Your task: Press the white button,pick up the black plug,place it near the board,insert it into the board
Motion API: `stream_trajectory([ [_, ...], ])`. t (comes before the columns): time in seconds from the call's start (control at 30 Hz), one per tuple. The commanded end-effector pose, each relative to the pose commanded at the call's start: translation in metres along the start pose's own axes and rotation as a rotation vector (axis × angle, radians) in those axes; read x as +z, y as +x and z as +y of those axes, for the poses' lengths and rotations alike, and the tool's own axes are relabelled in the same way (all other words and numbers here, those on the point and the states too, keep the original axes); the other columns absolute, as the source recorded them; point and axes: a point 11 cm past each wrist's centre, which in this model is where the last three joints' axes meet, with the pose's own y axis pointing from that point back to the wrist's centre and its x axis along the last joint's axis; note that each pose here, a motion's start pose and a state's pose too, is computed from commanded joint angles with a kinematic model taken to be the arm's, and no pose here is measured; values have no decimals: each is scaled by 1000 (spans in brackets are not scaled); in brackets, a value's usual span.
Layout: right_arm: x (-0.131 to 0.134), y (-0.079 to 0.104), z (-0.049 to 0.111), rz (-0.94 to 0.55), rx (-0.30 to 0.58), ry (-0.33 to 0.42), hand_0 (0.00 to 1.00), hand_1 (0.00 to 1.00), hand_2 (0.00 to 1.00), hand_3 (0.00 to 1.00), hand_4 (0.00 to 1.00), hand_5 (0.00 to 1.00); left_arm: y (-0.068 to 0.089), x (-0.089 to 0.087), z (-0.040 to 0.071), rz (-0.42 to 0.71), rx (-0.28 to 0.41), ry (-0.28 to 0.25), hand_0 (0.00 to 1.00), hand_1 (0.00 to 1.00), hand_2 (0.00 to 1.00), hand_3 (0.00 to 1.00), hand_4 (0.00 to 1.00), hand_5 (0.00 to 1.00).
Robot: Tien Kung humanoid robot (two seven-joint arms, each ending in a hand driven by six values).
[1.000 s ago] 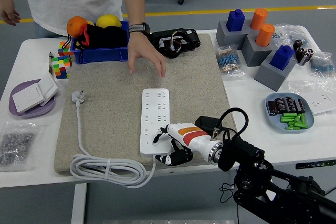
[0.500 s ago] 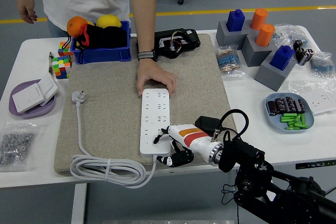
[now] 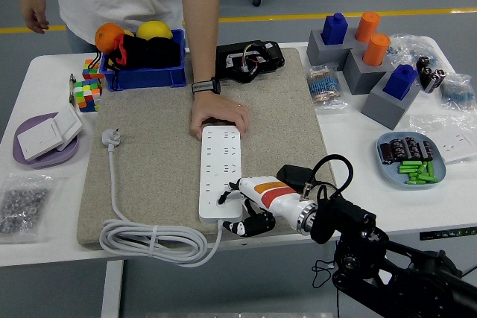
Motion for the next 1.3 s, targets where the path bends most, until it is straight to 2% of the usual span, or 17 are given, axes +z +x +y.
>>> stream_trajectory([
  [0.3, -22, 31, 5, -34, 90, 75, 2, 2, 124, 633, 775, 337, 0, -2, 0, -3, 0, 5, 831, 799, 775, 804, 600, 495],
  [0.4, -28, 44, 8, -54, 147, 118, 2, 2, 124, 633, 775, 337, 0, -1, 0, -2, 0, 3, 831, 799, 775, 804, 600, 495],
  [0.47, -27, 51, 10, -71, 182, 133, 2, 2, 124, 633, 775, 337, 0, -1, 0, -2, 0, 3, 831, 799, 775, 804, 600, 495],
  [0.5, -25, 54, 10, -75, 195, 133, 110, 57, 160, 636, 775, 333, 0, -1, 0, -2, 0, 2, 831, 799, 774, 804, 600, 495],
  [0.67, -7, 67, 13, -95, 249, 105, 110, 57, 160, 636, 775, 333, 0, -1, 0, -2, 1, 3, 831, 799, 774, 804, 600, 495],
  [0.7, -4, 70, 14, -96, 260, 100, 544, 519, 528, 709, 817, 305, 0, -1, 0, -3, 0, 3, 831, 799, 774, 804, 600, 495],
  [0.87, 10, 81, 20, -112, 309, 82, 544, 519, 528, 709, 817, 305, 0, -2, 0, -4, 1, 6, 831, 799, 774, 804, 600, 495],
  [0.9, 13, 83, 21, -114, 319, 75, 843, 872, 856, 900, 955, 281, 0, -2, 0, -4, 1, 5, 831, 799, 775, 804, 600, 495],
  [1.07, 34, 90, 30, -126, 345, 18, 843, 872, 856, 900, 955, 281, 0, -2, 0, -2, 1, 3, 831, 799, 775, 804, 600, 495],
  [1.1, 39, 91, 32, -128, 347, 1, 921, 927, 925, 955, 998, 301, 0, -2, 0, -2, 1, 3, 831, 799, 775, 803, 600, 495],
  [1.27, 61, 90, 41, -130, 338, -82, 921, 927, 925, 955, 998, 301, 0, -2, 0, -2, 1, 4, 831, 799, 775, 803, 600, 495],
  [1.3, 67, 88, 44, -132, 332, -101, 922, 922, 913, 926, 998, 310, 0, -2, 0, -1, 1, 4, 831, 799, 775, 804, 600, 496],
])
